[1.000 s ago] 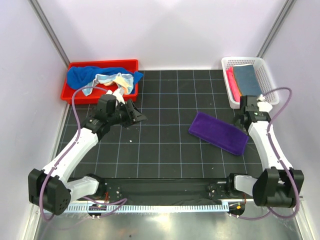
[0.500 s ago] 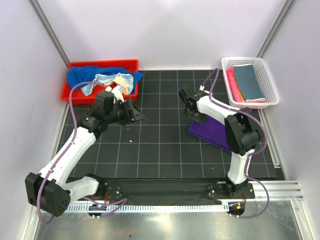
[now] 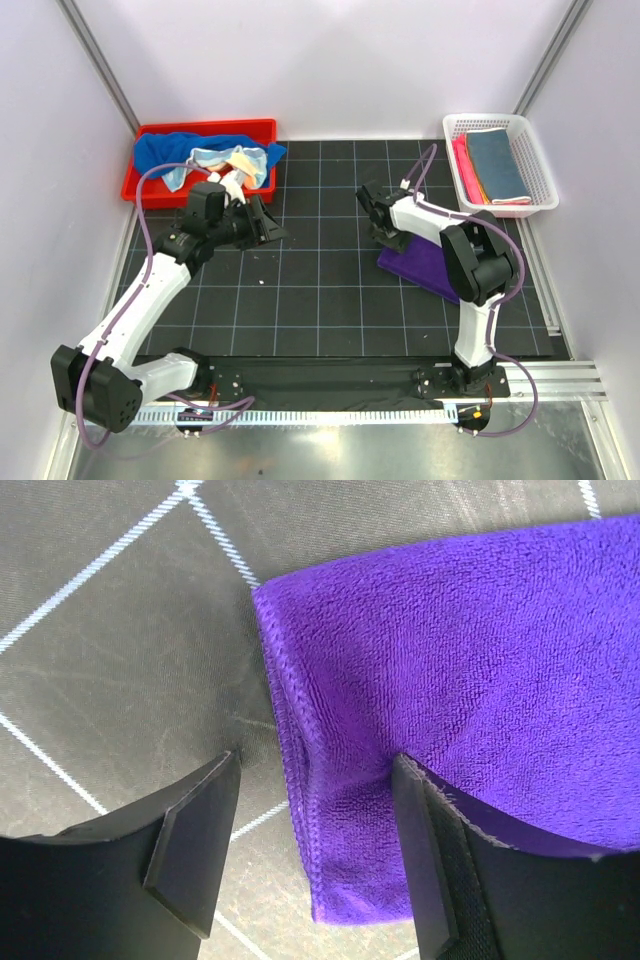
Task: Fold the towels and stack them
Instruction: Neatly place the folded towel into the bin
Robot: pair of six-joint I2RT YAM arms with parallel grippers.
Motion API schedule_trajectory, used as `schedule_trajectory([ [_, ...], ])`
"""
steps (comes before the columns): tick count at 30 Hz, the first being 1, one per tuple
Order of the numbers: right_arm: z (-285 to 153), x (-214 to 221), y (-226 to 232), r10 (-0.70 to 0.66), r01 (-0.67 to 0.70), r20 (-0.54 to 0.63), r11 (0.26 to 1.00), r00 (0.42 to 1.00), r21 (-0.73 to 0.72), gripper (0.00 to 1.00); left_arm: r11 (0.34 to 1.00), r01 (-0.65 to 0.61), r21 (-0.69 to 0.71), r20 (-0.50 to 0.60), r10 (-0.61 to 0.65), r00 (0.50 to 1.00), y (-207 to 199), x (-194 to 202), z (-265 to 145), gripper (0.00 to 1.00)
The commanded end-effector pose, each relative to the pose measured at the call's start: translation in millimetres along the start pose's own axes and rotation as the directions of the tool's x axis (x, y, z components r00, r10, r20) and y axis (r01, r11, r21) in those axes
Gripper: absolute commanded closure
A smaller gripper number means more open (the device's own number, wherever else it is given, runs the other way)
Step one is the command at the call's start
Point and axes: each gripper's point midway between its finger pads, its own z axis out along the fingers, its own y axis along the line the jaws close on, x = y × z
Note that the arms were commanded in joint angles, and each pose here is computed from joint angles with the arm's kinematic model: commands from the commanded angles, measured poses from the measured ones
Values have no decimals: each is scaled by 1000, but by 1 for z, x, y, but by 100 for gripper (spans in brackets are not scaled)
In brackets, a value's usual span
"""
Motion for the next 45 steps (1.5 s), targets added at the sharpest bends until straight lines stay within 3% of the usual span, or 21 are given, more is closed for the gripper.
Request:
schedule_trajectory([
  [1, -4, -4, -3, 39, -38, 34, 999, 999, -12, 32, 1000, -21, 7, 5, 21, 1000, 0, -2, -3, 44],
  [10, -9, -1, -24, 28, -28, 46, 1000, 999, 9, 33, 1000, -10, -1, 4, 10, 1000, 6, 1, -3, 44],
  [16, -38, -27, -5, 52, -45, 78, 995, 996, -90, 33, 1000, -3, -1, 9, 3, 1000, 8, -1, -2, 44],
  [23, -57, -45, -10, 43, -35, 114, 997, 993, -74, 33, 1000, 7, -3, 6, -7, 1000, 11, 0, -2, 44],
  [45, 1, 12, -27, -65, 65, -3, 998, 998, 16, 32, 1000, 15, -8, -5, -15, 1000, 16, 4, 1, 44],
])
